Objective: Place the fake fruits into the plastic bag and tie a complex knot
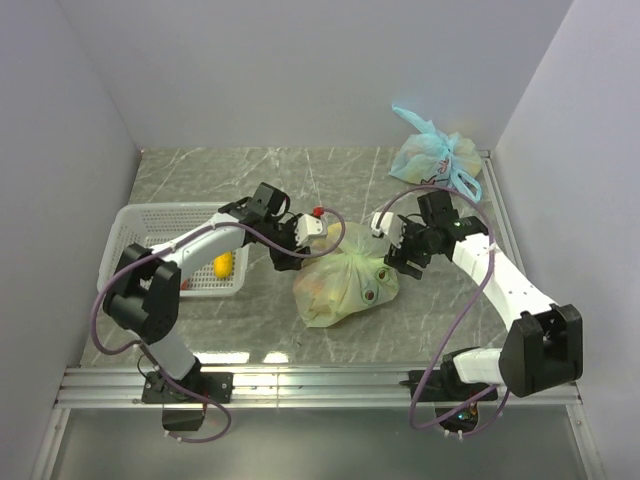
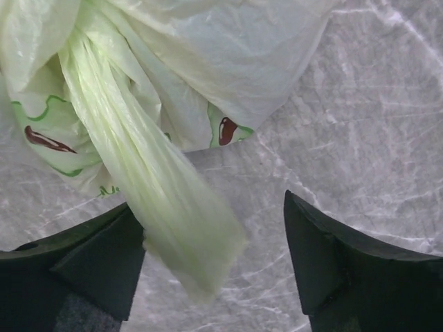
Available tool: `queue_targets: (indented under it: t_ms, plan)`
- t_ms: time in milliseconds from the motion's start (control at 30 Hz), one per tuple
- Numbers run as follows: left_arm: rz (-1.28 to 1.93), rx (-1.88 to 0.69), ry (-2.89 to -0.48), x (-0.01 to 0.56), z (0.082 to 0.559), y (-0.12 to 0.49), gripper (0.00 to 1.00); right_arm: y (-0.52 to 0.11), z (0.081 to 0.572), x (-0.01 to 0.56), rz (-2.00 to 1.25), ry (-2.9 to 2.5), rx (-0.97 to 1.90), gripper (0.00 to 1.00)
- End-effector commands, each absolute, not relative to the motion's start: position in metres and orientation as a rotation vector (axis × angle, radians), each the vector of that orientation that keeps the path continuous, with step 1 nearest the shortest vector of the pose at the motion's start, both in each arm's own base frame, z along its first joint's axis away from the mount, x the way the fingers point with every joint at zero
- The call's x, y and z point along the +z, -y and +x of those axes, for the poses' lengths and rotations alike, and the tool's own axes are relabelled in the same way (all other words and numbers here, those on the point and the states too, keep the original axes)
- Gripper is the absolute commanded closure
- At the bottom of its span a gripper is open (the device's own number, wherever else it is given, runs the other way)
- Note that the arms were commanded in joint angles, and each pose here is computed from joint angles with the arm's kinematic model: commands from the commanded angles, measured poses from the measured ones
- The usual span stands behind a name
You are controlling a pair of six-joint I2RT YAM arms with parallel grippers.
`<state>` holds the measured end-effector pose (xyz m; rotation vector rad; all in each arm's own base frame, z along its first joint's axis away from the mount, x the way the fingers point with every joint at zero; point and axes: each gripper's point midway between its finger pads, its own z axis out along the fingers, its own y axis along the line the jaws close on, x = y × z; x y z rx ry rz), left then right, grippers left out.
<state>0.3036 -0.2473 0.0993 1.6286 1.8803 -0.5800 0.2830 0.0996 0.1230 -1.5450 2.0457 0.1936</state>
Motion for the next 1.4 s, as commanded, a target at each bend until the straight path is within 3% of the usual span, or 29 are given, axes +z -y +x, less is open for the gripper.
queue_targets:
  t_ms: [0, 67, 100, 133, 200, 267, 600, 800, 1200, 1367]
  plan:
    - [1.637, -0.504, -1.742, 0.122, 0.328, 0.262, 0.37, -0.098, 0.291, 0.114, -1.576, -2.014, 0.128, 0.22]
    - [1.633, -0.508, -1.752, 0.121, 0.328, 0.262, 0.42, -0.098, 0.290, 0.110, -1.567, -2.024, 0.127, 0.37]
    - [1.631, -0.513, -1.759, 0.121, 0.325, 0.261, 0.54, -0.098, 0.294, 0.110, -1.550, -2.017, 0.114, 0.45]
    - [1.630, -0.520, -1.770, 0.119, 0.322, 0.260, 0.62, -0.096, 0.296, 0.109, -1.537, -2.025, 0.096, 0.61]
    - [1.582, -0.522, -1.810, 0.122, 0.320, 0.256, 0.87, -0.096, 0.300, 0.113, -1.481, -2.032, 0.083, 0.73]
    - [1.542, -0.548, -1.845, 0.123, 0.314, 0.251, 0.97, -0.094, 0.300, 0.118, -1.406, -2.062, 0.094, 1.00]
    - [0.943, -0.545, -2.082, 0.169, 0.347, 0.182, 1.00, -0.042, 0.321, 0.152, -0.863, -2.182, 0.103, 1.00]
    - [0.787, -0.460, -2.094, 0.181, 0.369, 0.141, 1.00, -0.011, 0.319, 0.158, -0.764, -2.202, 0.047, 1.00]
    - [0.825, -0.455, -2.266, 0.105, 0.346, 0.106, 1.00, 0.018, 0.285, 0.078, -0.784, -2.373, 0.041, 1.00]
    - [0.859, -0.504, -2.216, 0.123, 0.357, 0.126, 1.00, 0.007, 0.293, 0.093, -0.788, -2.354, 0.102, 1.00]
